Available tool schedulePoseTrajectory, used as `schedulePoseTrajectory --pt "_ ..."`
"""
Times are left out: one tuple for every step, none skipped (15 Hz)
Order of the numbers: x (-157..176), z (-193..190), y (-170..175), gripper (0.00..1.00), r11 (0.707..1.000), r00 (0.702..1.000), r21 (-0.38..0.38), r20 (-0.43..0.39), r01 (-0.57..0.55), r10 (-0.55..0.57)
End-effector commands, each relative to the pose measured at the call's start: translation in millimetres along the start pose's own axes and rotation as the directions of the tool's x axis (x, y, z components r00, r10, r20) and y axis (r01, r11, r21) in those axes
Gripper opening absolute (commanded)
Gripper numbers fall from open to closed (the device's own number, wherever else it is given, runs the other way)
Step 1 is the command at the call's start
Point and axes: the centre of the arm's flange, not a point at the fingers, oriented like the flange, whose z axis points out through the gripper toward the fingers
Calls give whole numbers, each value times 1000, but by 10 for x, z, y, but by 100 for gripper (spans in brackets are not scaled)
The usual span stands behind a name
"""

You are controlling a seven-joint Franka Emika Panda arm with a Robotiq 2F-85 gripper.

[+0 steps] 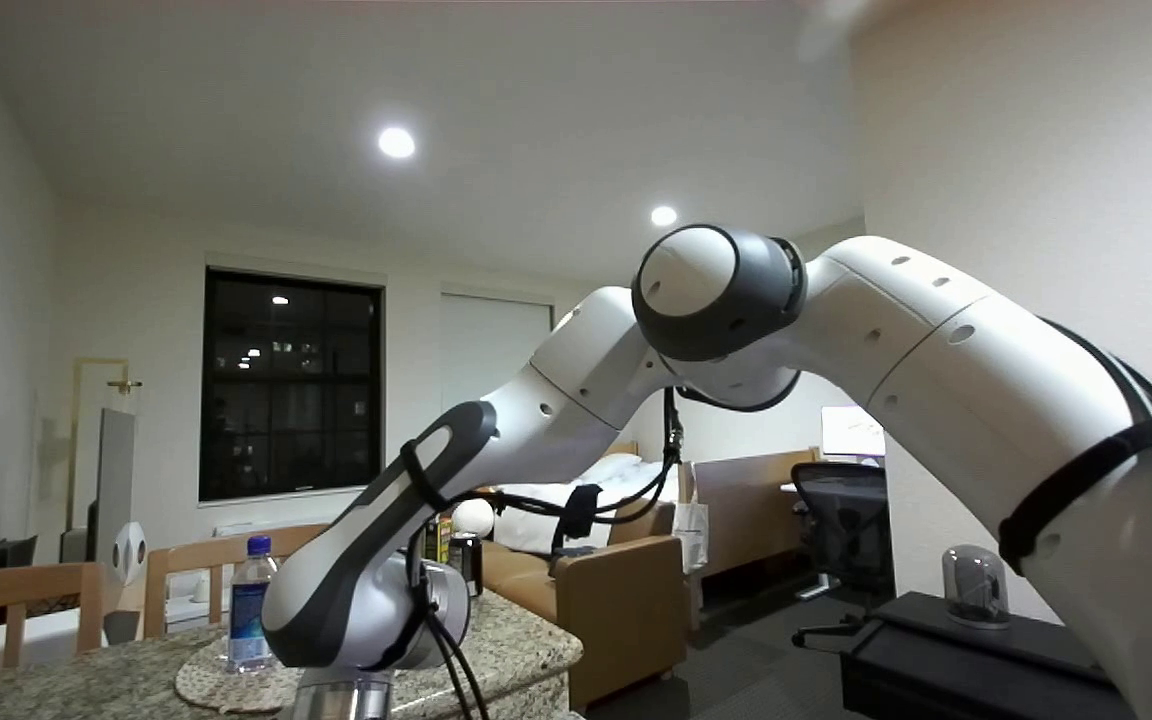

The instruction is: Move the grey towel to the right.

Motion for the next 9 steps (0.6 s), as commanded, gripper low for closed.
schedulePoseTrajectory --pt "-12 -85 101 8 996 996 43 -40 -73 75" --pt "2 -151 146 7 993 993 47 -54 -105 108" --pt "11 -225 182 5 990 988 49 -69 -132 135" --pt "16 -297 212 9 987 984 51 -83 -151 155" --pt "20 -378 234 10 985 981 58 -97 -165 170" --pt "25 -437 249 11 982 977 62 -108 -178 184" --pt "37 -502 261 11 979 973 67 -116 -191 198" --pt "51 -568 257 11 978 972 72 -121 -196 204" --pt "60 -633 224 11 978 971 73 -127 -196 204"
